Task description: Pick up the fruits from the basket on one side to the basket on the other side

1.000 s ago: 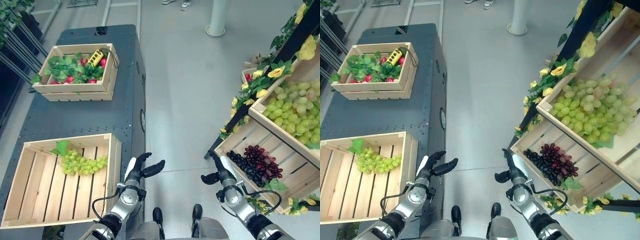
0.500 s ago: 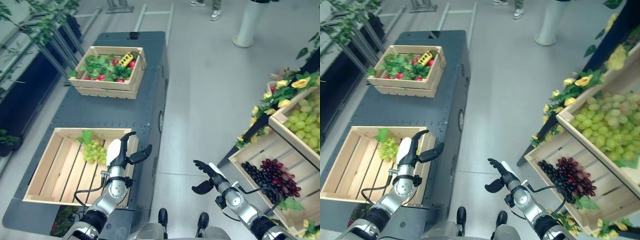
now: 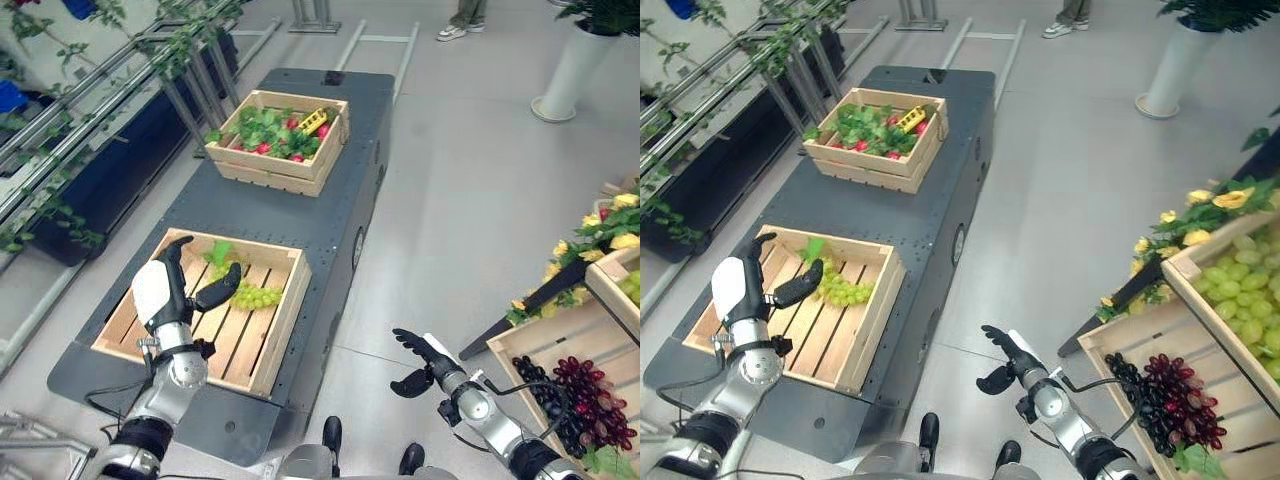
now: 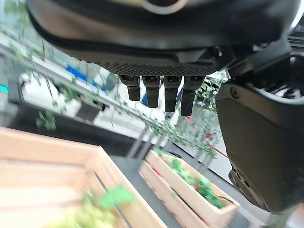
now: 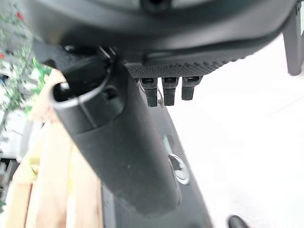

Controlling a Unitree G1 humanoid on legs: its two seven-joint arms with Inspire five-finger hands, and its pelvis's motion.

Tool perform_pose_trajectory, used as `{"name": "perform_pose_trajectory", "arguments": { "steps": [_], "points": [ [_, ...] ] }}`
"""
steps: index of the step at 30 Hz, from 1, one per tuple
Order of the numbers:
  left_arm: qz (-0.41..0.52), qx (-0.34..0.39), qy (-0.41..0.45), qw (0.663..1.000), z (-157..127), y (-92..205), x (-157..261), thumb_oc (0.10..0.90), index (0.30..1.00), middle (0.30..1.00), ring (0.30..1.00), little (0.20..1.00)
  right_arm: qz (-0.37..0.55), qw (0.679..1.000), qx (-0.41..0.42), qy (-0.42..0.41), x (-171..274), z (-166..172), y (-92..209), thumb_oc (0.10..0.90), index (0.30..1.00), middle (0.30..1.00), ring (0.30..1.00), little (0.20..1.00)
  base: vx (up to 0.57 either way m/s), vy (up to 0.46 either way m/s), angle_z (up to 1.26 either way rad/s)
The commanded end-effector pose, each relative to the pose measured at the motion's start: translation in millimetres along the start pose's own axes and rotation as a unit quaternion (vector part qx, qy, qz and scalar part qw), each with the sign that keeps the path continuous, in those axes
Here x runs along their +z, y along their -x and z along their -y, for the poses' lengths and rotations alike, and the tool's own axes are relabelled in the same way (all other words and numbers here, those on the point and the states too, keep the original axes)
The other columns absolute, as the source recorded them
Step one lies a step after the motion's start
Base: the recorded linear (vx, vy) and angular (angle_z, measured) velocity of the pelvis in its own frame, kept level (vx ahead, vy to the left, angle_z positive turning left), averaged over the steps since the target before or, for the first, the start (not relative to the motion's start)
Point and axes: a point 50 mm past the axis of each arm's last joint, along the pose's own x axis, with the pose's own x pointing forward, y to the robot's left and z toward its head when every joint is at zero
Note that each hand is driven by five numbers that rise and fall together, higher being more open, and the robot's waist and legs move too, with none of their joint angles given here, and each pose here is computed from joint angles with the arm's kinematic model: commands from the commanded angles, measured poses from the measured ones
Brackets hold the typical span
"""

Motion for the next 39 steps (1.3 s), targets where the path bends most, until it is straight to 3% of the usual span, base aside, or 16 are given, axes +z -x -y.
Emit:
{"name": "perform_pose_trajectory", "arguments": {
  "steps": [1, 7, 9, 16, 30, 39],
  "points": [
    [0.061, 0.087, -0.075, 0.992, -55.6, -58.5, 20.3, 0.800, 0.900, 0.900, 0.900, 0.900, 0.072, 0.997, -0.002, -0.030, 25.0, 5.8, -4.8, 0.800, 0.900, 0.900, 0.900, 0.900, 0.10, 0.214, 0.07],
    [0.071, 0.073, -0.169, 0.980, -76.7, -78.1, 20.5, 0.800, 0.900, 0.900, 0.900, 0.900, 0.071, 0.997, 0.003, -0.018, 20.3, 10.4, -1.8, 0.800, 0.900, 0.900, 0.900, 0.900, 0.10, 0.193, 0.05],
    [0.100, 0.075, -0.231, 0.965, -90.3, -95.0, 35.2, 0.800, 0.900, 0.900, 0.900, 0.900, 0.089, 0.996, 0.001, -0.002, 31.4, 18.2, -5.2, 0.800, 0.900, 0.900, 0.900, 0.900, -0.05, 0.208, -0.05],
    [0.138, 0.093, -0.313, 0.935, -111.5, -120.9, 65.0, 0.800, 0.900, 0.900, 0.900, 0.900, 0.123, 0.992, -0.014, 0.027, 59.4, 37.6, -15.7, 0.800, 0.900, 0.900, 0.900, 0.900, -0.07, 0.145, -0.03],
    [0.222, 0.109, -0.445, 0.861, -134.3, -138.8, 100.9, 0.800, 0.900, 0.900, 0.900, 0.900, 0.148, 0.987, -0.013, 0.055, 80.4, 63.6, -23.6, 0.800, 0.900, 0.900, 0.900, 0.900, -0.05, 0.119, 0.01],
    [0.223, 0.101, -0.478, 0.843, -142.4, -143.5, 110.0, 0.800, 0.900, 0.900, 0.900, 0.900, 0.145, 0.987, -0.013, 0.062, 83.1, 70.7, -23.3, 0.800, 0.900, 0.900, 0.900, 0.900, -0.01, 0.063, 0.02]
  ]
}}
